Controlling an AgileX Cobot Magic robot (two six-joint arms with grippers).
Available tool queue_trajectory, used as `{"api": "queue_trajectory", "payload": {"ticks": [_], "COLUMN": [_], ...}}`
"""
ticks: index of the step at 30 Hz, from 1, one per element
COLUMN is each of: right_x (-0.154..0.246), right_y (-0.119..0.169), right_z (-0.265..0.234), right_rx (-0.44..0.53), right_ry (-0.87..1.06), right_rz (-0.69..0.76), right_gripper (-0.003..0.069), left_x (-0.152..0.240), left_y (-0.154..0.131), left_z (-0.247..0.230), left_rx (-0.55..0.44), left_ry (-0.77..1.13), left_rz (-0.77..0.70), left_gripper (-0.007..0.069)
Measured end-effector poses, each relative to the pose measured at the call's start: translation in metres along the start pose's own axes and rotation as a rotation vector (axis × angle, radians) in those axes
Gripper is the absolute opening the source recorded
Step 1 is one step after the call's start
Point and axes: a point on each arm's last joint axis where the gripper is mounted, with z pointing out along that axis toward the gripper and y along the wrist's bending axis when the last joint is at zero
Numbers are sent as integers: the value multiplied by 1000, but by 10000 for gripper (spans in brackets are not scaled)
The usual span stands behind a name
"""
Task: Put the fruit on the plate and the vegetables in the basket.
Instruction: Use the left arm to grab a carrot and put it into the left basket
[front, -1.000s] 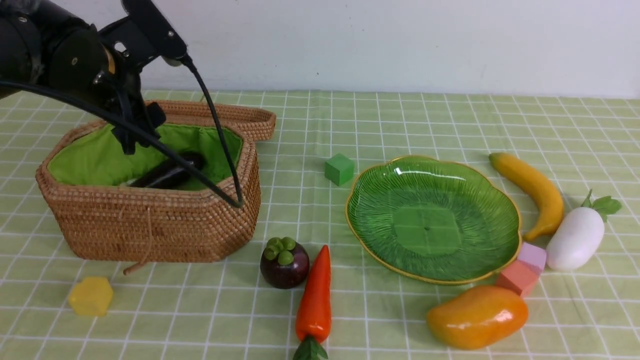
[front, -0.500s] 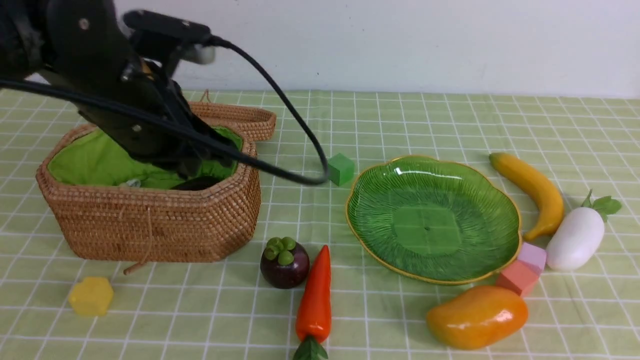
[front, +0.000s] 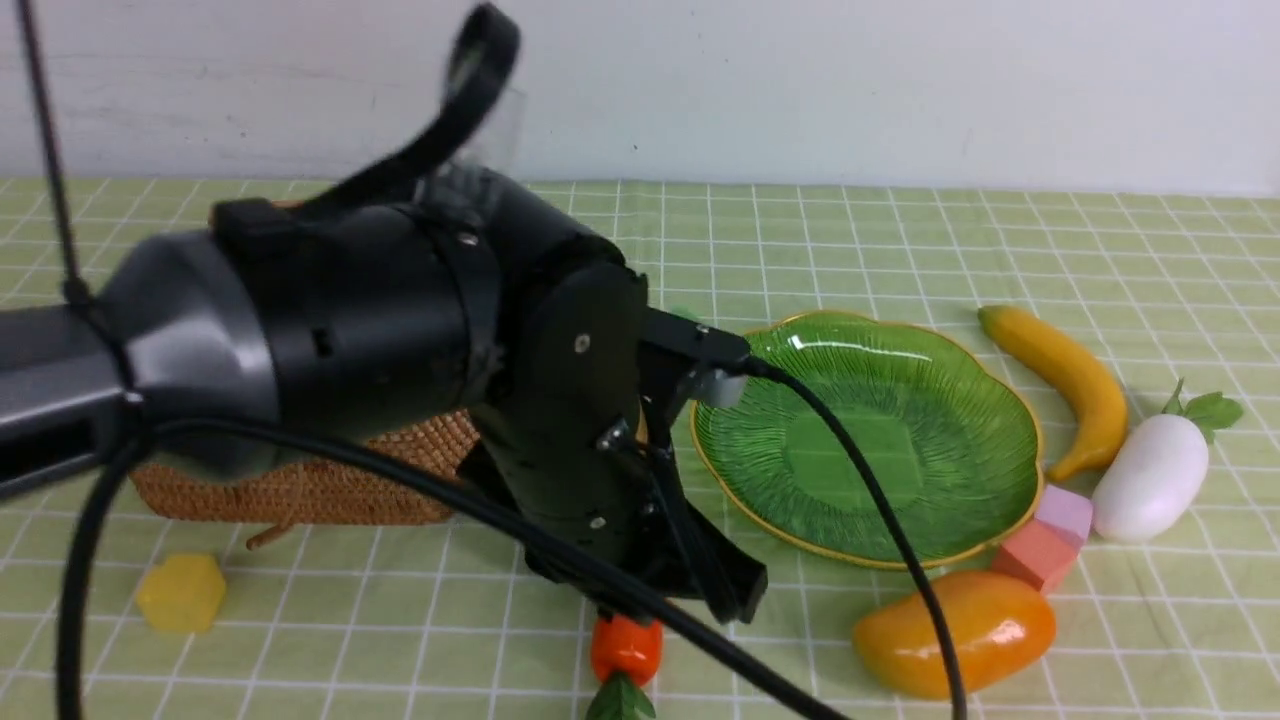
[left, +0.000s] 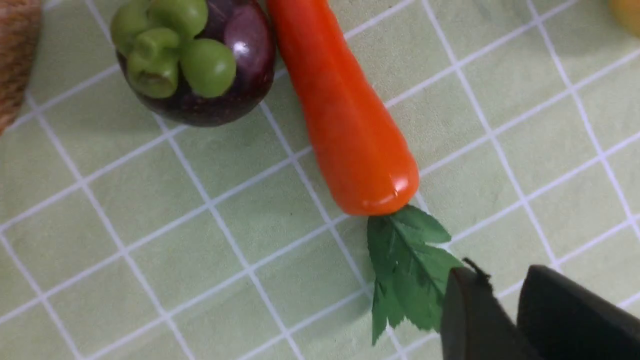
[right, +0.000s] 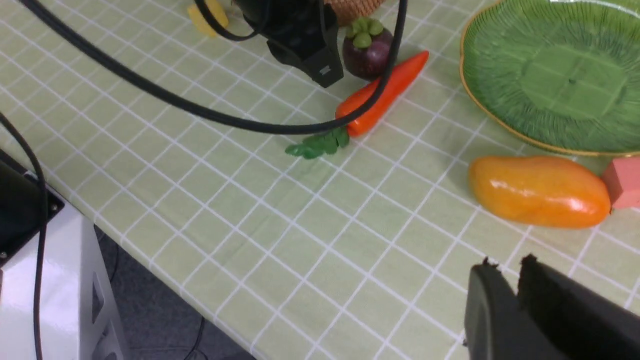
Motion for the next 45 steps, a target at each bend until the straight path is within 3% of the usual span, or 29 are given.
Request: {"api": "queue_trajectory", "payload": {"ticks": [1, 2, 5, 10, 17, 22, 32, 36, 41, 45], "right_x": [0, 1, 1, 0, 0, 0, 0, 0, -7, -18], "right_y": [0, 0, 0, 3, 4, 4, 4, 4, 2, -2], "right_z": [0, 0, 0, 0, 0, 0, 0, 0, 0, -2], "right_rx": [-1, -3, -5, -28, -41, -41, -40, -39, -18, 18], "right_ry": [4, 12, 12, 5, 2, 2, 3, 0, -78, -203], "right_rz": [1, 1, 1, 9, 14, 14, 14, 14, 15, 2], "right_gripper": [88, 90, 91, 92, 97, 97, 97, 97, 97, 97], "left_x": [0, -2, -3, -6, -8, -6, -2, -2, -3, -2], "left_y": [0, 0, 0, 2, 4, 5, 4, -1, -4, 8], "left_z": [5, 20, 43, 74, 98, 107, 98, 63, -12, -63], "left_rx": [-2, -13, -33, -72, -99, -104, -97, -32, 58, -8], "left_ry": [8, 32, 53, 55, 48, 63, 109, 97, -60, -246], "left_rz": [-2, -17, -59, -107, -97, -97, -111, -110, -42, 105], "left_gripper": [223, 312, 423, 496, 498, 410, 410, 410, 410, 410]}}
